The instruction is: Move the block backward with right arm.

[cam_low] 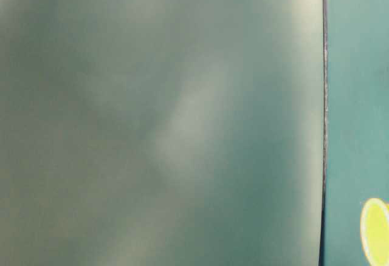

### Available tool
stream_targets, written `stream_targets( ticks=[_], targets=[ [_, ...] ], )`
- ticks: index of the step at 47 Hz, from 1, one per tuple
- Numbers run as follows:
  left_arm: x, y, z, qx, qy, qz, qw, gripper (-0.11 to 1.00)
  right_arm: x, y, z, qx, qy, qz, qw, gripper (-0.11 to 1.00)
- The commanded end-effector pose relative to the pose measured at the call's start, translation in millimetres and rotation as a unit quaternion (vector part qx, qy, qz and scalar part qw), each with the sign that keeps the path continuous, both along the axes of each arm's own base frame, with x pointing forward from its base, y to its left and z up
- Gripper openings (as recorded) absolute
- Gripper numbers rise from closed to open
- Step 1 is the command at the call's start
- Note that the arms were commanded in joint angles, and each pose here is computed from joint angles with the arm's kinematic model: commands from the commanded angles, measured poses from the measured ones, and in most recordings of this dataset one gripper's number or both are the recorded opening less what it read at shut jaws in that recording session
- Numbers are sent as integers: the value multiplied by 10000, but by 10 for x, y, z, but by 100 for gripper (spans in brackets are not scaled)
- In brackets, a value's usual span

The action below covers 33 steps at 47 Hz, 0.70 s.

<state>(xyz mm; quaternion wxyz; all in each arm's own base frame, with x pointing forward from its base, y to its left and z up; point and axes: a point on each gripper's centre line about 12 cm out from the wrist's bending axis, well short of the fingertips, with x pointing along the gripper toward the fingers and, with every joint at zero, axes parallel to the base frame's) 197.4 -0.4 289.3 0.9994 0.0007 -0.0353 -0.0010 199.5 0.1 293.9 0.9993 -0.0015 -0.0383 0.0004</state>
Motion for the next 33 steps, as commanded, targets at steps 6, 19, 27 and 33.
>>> stream_targets(
  ticks=[6,19,27,33],
  targets=[
    [13,-2,125,8,138,-7,9999,0,49,-15,71,91,61,-33,9999,0],
    [-11,-1,149,-15,230,-6,9997,0,104,-15,23,161,291,-31,9994,0],
    [-5,-1,139,-30,261,-6,9997,0,162,-25,-4,162,413,-56,9990,6],
    [-2,-1,136,-23,269,-7,9996,0,234,-36,-7,164,505,-80,9986,28]
  ],
)
